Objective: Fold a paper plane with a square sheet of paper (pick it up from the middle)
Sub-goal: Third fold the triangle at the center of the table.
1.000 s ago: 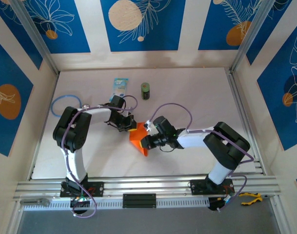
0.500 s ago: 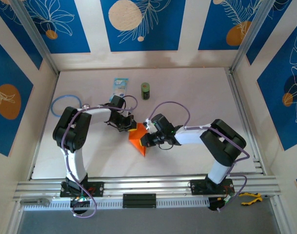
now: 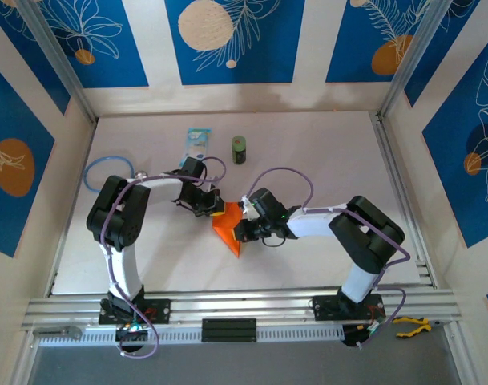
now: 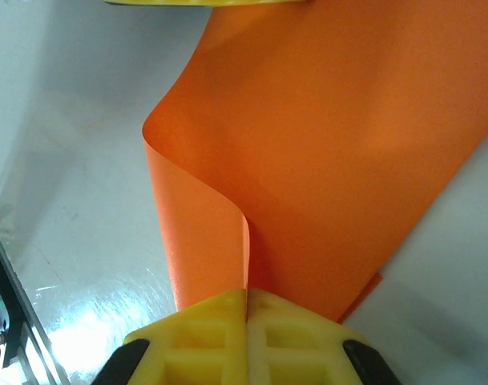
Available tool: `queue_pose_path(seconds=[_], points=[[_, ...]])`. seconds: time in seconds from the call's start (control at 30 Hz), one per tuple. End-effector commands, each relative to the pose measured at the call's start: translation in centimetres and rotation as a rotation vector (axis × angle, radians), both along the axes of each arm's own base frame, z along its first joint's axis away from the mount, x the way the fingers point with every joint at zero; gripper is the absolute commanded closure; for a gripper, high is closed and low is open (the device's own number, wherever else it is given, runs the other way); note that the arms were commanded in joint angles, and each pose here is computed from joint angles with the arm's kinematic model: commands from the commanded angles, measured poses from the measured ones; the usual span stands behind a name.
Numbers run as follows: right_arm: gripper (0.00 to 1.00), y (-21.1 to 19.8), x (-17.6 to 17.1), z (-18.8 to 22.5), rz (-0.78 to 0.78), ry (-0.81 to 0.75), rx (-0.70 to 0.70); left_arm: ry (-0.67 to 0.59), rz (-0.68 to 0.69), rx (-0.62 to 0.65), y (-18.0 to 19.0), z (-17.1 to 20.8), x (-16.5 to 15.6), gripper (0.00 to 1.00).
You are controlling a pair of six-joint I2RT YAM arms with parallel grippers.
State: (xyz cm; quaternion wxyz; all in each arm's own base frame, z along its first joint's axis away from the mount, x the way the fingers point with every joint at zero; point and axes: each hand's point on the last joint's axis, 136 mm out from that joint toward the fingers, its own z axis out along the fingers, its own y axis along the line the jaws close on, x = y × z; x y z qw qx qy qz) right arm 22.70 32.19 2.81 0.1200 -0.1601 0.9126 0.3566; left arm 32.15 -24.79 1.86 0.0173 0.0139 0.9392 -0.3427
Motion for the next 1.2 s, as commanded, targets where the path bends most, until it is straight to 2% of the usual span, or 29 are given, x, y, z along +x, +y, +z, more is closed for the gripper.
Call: queue_pose_path(seconds=[0.0,1.17], points=[[0.98,-0.03,0.38,-0.09,-0.018,0.011,-0.016,0.057,0.011,0.077,1.49,-1.64,-1.49,0.92],[0.98,0.1,0.26,-0.49,-0.006,0.022,-0.057,0.065,0.015,0.071,1.4,-1.76,-1.5,0.92]])
